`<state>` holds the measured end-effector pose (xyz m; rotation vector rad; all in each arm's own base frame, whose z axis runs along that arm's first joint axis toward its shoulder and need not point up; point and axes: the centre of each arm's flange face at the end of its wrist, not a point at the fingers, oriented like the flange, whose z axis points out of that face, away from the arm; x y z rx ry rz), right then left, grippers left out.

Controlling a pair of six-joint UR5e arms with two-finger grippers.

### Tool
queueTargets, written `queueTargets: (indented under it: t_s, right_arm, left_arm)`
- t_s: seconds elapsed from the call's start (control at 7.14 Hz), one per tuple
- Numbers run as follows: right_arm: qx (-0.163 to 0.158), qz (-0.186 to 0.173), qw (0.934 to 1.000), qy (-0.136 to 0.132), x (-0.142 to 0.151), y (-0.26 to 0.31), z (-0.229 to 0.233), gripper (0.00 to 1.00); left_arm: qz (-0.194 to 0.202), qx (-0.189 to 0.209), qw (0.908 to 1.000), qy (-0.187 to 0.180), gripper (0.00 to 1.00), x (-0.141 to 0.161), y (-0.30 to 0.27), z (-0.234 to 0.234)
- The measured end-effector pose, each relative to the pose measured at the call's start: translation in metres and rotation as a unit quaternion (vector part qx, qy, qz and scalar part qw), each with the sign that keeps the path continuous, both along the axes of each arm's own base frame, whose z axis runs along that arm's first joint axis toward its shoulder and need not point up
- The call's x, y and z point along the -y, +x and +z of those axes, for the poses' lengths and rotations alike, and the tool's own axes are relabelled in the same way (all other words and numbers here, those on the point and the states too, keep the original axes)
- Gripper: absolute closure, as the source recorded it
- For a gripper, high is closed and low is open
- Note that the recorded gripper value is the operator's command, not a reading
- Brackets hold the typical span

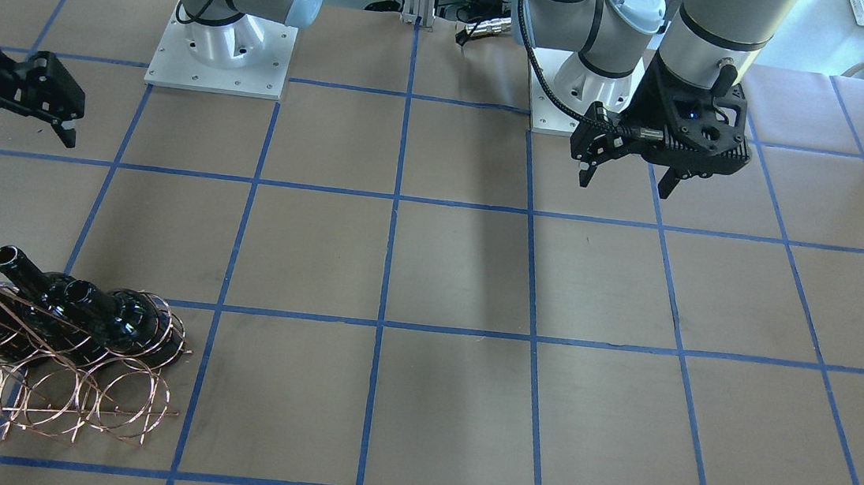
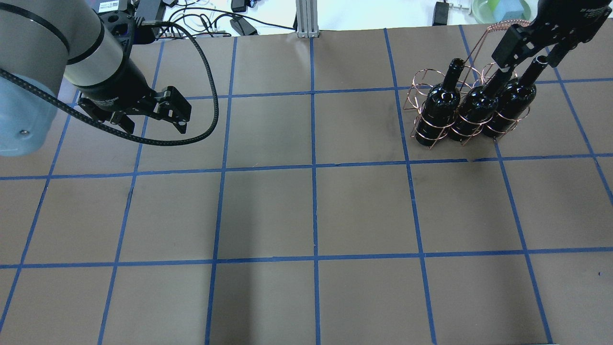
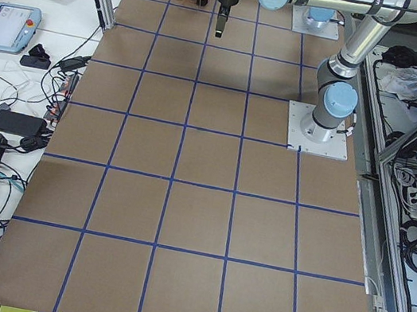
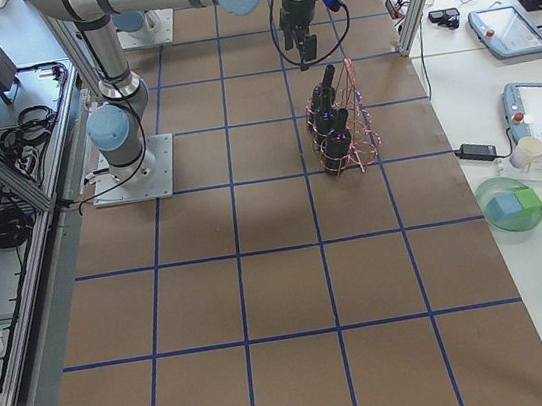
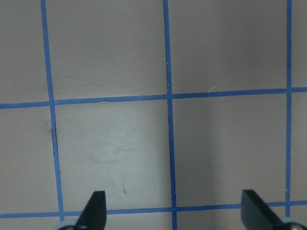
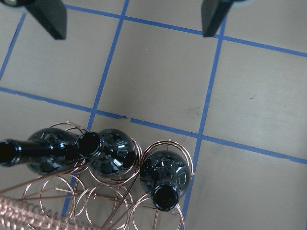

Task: Place wine into wine basket
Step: 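Open the right gripper and raise it off the bottle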

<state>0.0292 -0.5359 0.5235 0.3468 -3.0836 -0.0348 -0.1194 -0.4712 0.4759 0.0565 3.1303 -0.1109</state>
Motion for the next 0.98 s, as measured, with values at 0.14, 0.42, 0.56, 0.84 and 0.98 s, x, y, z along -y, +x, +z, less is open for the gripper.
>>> queueTargets:
  t_s: [0.14,0.42,0.56,0.84,0.98]
  right_arm:
    - [0.001,-0.038,0.9992,-0.010,-0.012,0.023,0.012,0.00]
    - [0.002,-0.101,0.9947,-0.022,-0.027,0.079,0.020,0.00]
    - [0.003,-0.121,0.9923,-0.028,-0.033,0.105,0.021,0.00]
    - [0.010,-0.140,0.9895,-0.035,-0.040,0.133,0.019,0.00]
    - [0.019,-0.134,0.9903,-0.032,-0.041,0.137,0.016,0.00]
  left_arm:
    - [0.000,0.000,1.0000,0.000,0.00,0.000,0.000,0.000]
    - [0.000,0.001,1.0000,-0.001,0.00,-0.001,0.001,0.001]
    - [0.000,0.001,1.0000,-0.001,0.00,-0.001,0.001,0.002]
    - [-0.001,0.004,1.0000,-0.001,0.00,-0.001,0.002,0.002]
    - [0.000,0.005,1.0000,0.001,0.00,-0.001,0.002,0.000]
